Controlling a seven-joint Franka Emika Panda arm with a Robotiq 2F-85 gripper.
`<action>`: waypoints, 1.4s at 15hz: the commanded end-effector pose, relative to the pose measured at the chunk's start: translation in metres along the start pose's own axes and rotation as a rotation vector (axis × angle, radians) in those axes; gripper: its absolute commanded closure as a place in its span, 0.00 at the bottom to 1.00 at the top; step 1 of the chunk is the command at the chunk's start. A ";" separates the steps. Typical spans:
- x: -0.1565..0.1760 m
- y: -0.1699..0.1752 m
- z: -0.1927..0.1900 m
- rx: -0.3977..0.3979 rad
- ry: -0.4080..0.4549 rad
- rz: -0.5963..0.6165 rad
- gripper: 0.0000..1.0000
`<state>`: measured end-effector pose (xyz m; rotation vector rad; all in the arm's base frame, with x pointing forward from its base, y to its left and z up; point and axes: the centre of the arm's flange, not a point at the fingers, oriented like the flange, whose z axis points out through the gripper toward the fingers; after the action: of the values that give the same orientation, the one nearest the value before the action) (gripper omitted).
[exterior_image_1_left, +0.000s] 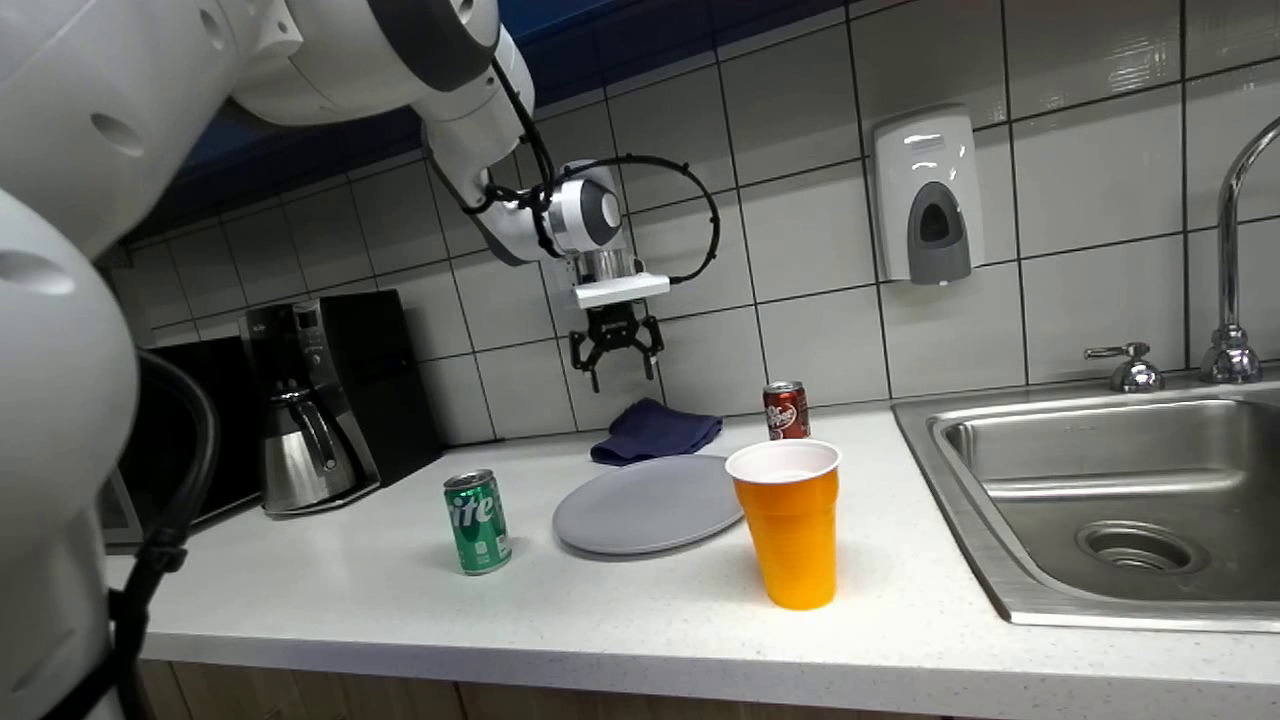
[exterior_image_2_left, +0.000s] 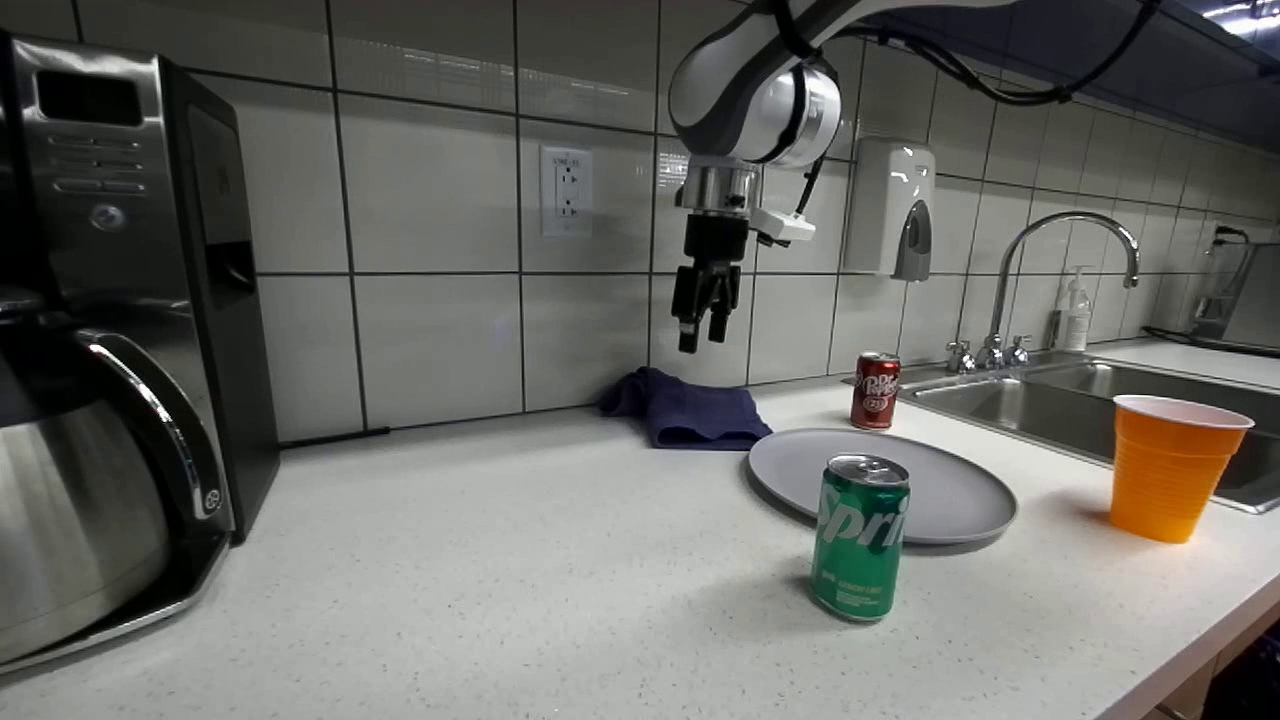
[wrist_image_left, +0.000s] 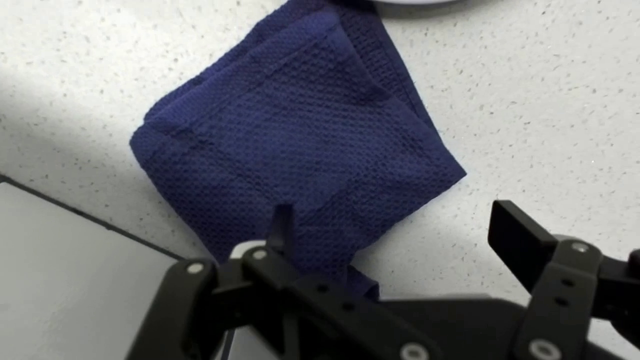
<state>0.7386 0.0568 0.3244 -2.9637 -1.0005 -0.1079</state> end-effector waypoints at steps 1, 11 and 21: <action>-0.029 -0.021 -0.009 0.038 -0.009 0.047 0.00; -0.044 -0.059 -0.007 0.063 -0.059 0.091 0.00; -0.039 -0.105 -0.001 0.075 -0.097 0.120 0.00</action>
<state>0.6642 0.1084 0.3136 -2.9646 -0.8598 0.0789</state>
